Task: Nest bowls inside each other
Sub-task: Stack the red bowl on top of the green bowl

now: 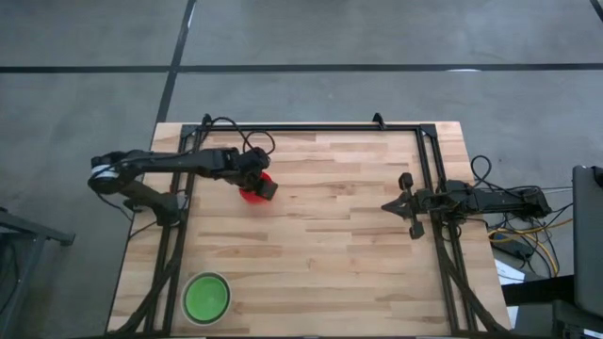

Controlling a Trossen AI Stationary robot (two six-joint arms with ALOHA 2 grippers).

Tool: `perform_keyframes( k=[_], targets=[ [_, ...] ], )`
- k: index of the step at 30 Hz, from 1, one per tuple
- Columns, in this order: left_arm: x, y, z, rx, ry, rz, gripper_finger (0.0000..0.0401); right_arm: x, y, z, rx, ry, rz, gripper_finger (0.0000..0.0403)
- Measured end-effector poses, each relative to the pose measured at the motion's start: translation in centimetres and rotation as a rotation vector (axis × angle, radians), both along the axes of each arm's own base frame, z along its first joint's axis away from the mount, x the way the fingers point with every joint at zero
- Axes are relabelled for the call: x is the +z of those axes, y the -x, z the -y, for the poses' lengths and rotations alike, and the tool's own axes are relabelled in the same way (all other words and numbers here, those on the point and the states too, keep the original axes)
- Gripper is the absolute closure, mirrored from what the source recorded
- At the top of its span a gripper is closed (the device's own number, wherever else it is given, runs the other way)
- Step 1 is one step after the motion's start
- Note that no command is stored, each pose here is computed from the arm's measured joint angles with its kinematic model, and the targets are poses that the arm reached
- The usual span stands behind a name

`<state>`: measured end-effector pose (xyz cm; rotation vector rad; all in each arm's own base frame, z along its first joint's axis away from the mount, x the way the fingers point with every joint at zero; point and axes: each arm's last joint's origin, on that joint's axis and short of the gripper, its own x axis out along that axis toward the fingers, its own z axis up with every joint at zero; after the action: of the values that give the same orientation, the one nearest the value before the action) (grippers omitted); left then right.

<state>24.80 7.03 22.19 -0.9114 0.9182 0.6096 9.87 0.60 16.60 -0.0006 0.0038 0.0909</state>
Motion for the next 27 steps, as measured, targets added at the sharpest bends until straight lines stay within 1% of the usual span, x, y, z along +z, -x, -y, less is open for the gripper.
perform_keyframes(
  k=[4, 9, 15, 18, 23, 27],
  targets=[
    [-0.8, -1.0, -0.1, -0.046, 0.042, -0.001, 0.0295, 0.0, 0.0, 0.0, 0.000, 0.000, 0.000, 0.0394],
    [-1.5, -2.1, -0.4, -0.088, 0.066, -0.022, 0.0295, 0.0, 0.0, 0.0, 0.000, 0.000, 0.000, 0.0394],
    [-1.3, -3.1, -0.7, -0.120, 0.068, -0.026, 0.0295, 0.0, 0.0, 0.0, 0.000, 0.000, 0.000, 0.0394],
    [-1.3, -3.0, -0.7, -0.121, 0.065, -0.052, 0.0295, 0.0, 0.0, 0.0, -0.001, 0.000, 0.001, 0.0394],
    [-1.6, -2.3, -0.8, -0.092, 0.057, -0.136, 0.0295, 0.0, 0.0, 0.0, 0.000, 0.000, 0.000, 0.0394],
    [-1.9, -2.3, -1.0, -0.085, 0.061, -0.156, 0.0295, 0.0, 0.0, 0.0, -0.001, 0.000, 0.000, 0.0394]
  ],
)
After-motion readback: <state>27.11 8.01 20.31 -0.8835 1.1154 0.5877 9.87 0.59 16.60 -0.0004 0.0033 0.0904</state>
